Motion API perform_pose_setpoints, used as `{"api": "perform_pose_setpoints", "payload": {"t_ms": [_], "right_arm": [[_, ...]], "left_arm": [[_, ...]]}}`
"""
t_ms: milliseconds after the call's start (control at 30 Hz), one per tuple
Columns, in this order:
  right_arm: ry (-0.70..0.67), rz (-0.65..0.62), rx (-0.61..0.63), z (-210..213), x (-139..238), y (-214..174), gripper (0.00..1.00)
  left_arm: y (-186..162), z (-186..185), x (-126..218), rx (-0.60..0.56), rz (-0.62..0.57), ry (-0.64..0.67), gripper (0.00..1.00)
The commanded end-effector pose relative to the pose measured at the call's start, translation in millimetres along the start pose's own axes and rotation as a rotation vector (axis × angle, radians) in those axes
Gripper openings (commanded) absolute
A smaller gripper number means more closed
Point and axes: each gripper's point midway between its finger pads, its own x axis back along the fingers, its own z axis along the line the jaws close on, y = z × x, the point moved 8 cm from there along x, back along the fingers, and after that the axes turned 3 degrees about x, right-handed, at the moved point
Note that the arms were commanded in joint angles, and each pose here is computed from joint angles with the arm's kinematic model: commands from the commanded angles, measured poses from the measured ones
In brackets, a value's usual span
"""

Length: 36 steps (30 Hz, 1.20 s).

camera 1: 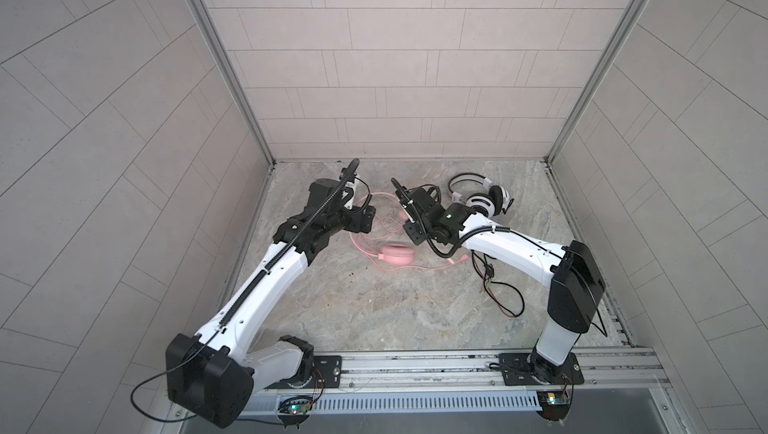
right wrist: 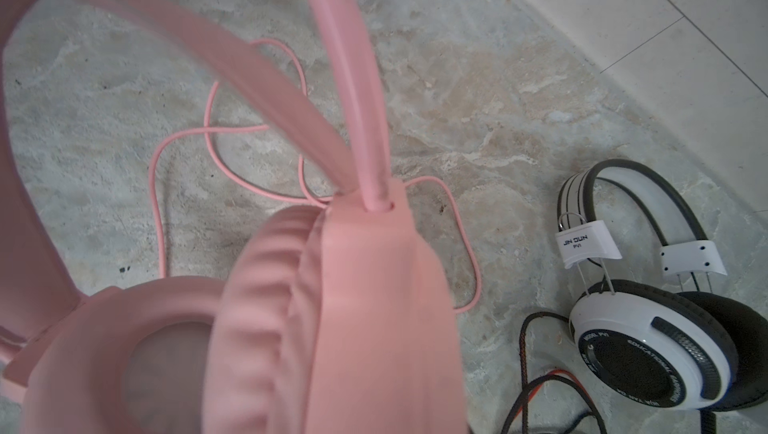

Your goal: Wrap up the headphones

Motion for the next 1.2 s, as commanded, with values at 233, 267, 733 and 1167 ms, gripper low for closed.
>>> {"api": "perform_pose_setpoints", "payload": {"t_ms": [233,267,733,1167], "right_arm": [[0.151,-0.142,0.046,3.3,52.1,14.7,0.23],[0.151,-0.148,0.052,4.4,54.2,15.3,0.23],[0.119,-0.110,0.129,9.6,52.6,9.3,0.23],[0.181,-0.212,0.040,5.5,78.4,15.0,0.57]], "left_arm": [[-7.6,-2.6,-17.4,-0.057,0.129,0.032,0.96],[-8.4,-3.0,-19.2,-0.058,0.136,0.030,0.96],[-4.3,-3.5,-7.9,-0.057,0.084,0.052,0.56],[-6.6,2.3,-8.6,-0.058,0.080,0.110,0.10]]}}
